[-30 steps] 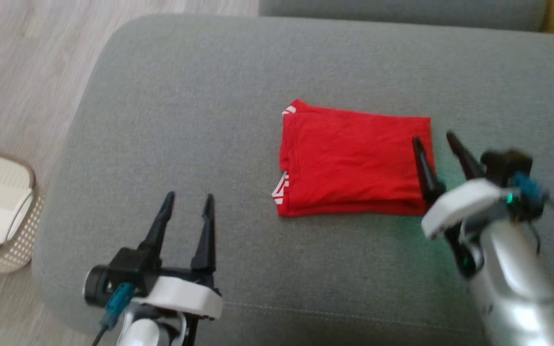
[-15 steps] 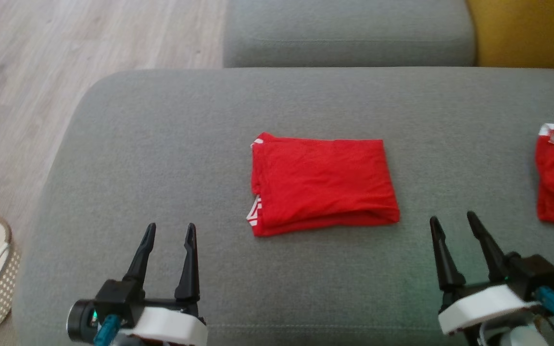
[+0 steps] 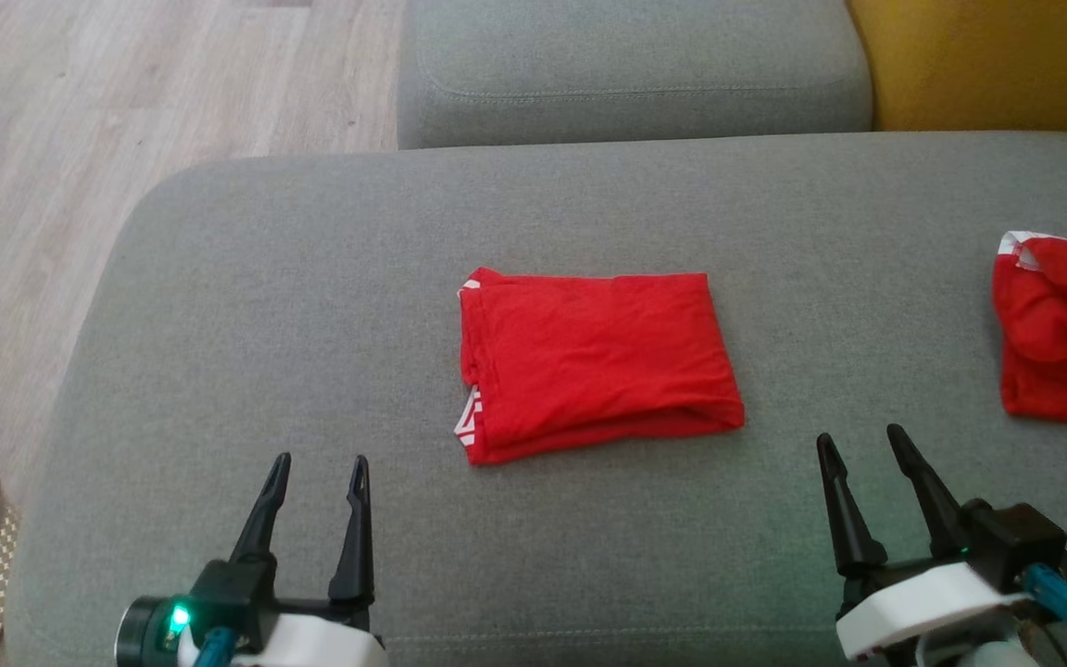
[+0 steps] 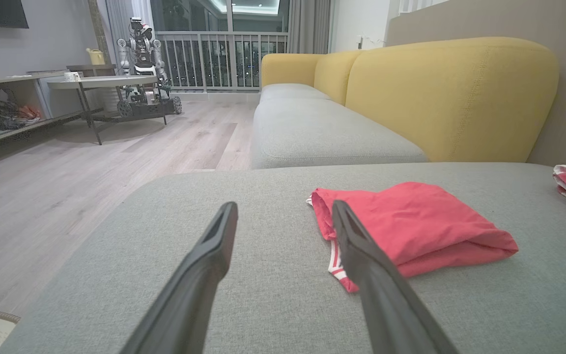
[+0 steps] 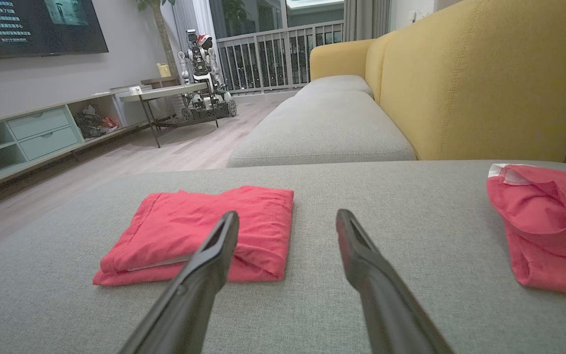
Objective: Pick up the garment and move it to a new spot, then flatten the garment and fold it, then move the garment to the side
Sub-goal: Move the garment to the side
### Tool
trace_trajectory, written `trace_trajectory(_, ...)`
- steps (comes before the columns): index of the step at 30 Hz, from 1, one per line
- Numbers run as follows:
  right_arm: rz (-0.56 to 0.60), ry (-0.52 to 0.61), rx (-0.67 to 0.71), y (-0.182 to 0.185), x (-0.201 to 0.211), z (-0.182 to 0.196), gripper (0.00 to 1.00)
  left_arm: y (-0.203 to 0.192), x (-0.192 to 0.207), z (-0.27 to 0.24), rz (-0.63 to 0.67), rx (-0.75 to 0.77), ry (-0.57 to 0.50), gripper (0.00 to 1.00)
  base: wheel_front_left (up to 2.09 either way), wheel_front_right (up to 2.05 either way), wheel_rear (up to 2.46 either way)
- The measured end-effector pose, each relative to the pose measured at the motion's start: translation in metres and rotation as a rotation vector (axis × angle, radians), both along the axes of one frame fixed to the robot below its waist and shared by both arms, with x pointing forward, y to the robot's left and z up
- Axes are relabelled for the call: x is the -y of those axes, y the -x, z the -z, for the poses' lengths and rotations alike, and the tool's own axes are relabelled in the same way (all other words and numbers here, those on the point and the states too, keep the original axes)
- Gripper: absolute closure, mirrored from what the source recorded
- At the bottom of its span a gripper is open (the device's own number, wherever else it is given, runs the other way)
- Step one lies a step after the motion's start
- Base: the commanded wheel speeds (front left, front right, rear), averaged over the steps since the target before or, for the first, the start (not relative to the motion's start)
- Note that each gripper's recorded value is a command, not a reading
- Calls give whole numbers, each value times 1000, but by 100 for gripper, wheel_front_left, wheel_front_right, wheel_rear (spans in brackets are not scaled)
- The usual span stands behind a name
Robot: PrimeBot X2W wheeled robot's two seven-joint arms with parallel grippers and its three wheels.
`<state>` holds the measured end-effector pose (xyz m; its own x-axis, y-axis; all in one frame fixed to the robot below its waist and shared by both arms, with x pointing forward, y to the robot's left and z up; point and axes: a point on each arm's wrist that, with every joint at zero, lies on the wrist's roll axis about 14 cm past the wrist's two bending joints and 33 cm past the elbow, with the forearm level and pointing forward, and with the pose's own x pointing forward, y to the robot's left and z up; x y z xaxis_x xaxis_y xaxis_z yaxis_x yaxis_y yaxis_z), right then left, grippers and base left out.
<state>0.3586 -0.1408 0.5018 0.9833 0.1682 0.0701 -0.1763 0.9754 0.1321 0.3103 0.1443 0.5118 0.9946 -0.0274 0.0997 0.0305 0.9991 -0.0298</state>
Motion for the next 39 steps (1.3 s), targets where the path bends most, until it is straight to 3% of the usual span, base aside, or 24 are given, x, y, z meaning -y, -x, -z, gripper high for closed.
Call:
trace_trajectory(15, -9, -10, -15, -2, -3, 4, 0, 1, -2, 2, -8, -4, -19, 0, 0, 0, 0)
trace_trajectory(21, -25, -38, -115, -9, -11, 33, 0, 5, -8, 7, -29, -21, -25, 0, 0, 0, 0)
trace_trajectory(30, -64, -111, -234, -71, -43, 51, 0, 11, -10, 14, -50, -46, -28, 0, 0, 0, 0)
trace_trajectory(39, -70, -111, -407, -128, -58, 73, 0, 2, -22, 19, -92, -74, -36, 0, 0, 0, 0)
